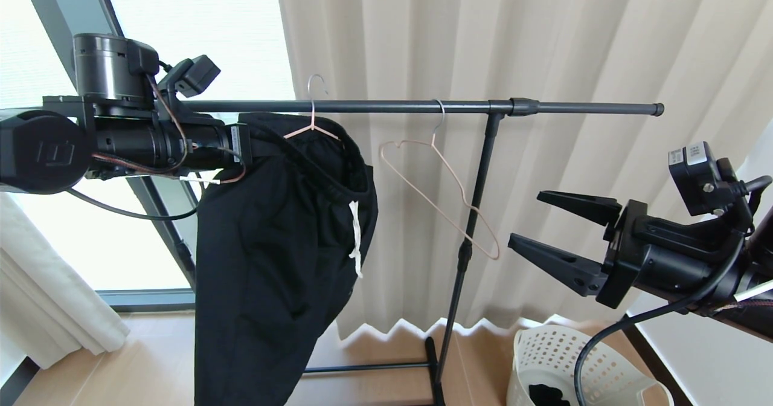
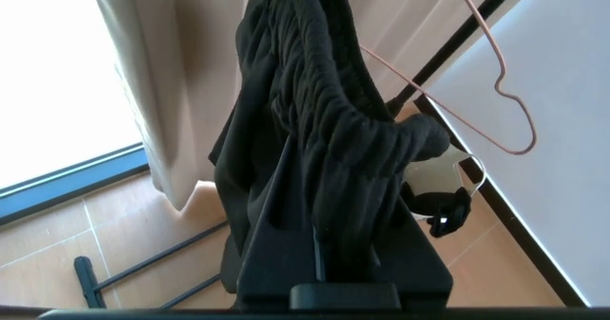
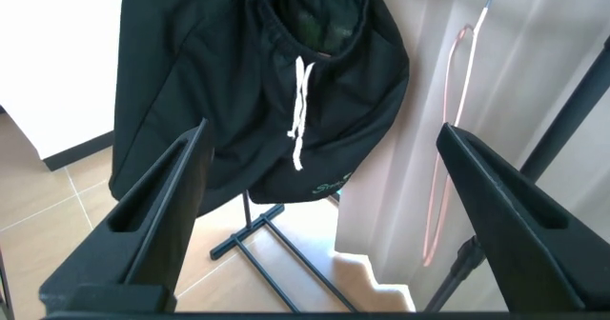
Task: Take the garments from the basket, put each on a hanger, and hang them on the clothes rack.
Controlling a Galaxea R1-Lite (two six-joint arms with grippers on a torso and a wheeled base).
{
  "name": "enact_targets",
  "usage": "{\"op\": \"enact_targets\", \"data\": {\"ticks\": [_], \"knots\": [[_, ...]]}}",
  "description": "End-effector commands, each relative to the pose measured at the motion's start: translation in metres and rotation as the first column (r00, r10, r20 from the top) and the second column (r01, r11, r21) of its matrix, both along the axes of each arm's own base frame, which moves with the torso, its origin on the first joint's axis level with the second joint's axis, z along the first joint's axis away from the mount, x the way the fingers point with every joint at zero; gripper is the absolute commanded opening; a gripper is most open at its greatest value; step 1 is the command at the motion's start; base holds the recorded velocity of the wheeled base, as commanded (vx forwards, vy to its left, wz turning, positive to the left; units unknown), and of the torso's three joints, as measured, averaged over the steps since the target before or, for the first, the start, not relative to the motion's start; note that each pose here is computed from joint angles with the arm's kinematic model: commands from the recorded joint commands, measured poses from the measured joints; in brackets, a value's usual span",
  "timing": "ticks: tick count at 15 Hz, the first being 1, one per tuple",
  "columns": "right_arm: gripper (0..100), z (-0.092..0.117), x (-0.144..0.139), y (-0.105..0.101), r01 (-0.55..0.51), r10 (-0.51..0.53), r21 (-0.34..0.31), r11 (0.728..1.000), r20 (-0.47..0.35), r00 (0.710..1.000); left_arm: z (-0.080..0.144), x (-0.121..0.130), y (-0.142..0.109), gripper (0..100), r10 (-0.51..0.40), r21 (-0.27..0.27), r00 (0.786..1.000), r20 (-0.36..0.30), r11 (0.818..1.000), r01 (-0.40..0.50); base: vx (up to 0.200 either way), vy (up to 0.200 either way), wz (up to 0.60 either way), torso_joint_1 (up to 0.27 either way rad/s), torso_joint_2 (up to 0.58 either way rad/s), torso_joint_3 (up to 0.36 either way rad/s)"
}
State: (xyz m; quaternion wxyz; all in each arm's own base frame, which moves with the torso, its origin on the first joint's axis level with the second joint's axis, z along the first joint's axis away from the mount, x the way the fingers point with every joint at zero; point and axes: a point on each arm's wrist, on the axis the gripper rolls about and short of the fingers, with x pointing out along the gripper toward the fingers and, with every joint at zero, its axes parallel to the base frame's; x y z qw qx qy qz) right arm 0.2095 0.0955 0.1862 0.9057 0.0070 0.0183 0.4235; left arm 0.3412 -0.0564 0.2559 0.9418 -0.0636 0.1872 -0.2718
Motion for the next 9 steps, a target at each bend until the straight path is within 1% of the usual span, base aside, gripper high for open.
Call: {"op": "enact_targets", "data": {"ticks": [1,3,7,9], "knots": [[100,-0.001,0.0,0.0,-0.001,0.001,-0.002,1.0,-0.006,1.0,-0.006,0.005,-0.001,0,0.0,0.0,1.0,-0.015,1.0,0.0,0.0,0.0,0.0,0.0,0.0,0.0],[100,-0.002,0.0,0.0,-0.001,0.001,-0.003,1.0,-0.007,1.0,-0.009,0.004,-0.001,0,0.0,0.003,1.0,-0.025,1.0,0.0,0.0,0.0,0.0,0.0,0.0,0.0],[100,-0.003,0.0,0.0,-0.001,0.001,-0.004,1.0,-0.01,1.0,-0.021,0.001,-0.001,0,-0.002,0.01,0.998,-0.066,1.0,0.003,0.0,0.0,0.0,0.0,0.0,0.0],[100,-0.002,0.0,0.0,-0.001,0.001,-0.003,1.0,-0.007,1.0,-0.024,0.001,-0.001,0,-0.002,0.01,0.998,-0.066,1.0,0.003,0.0,0.0,0.0,0.0,0.0,0.0]]}}
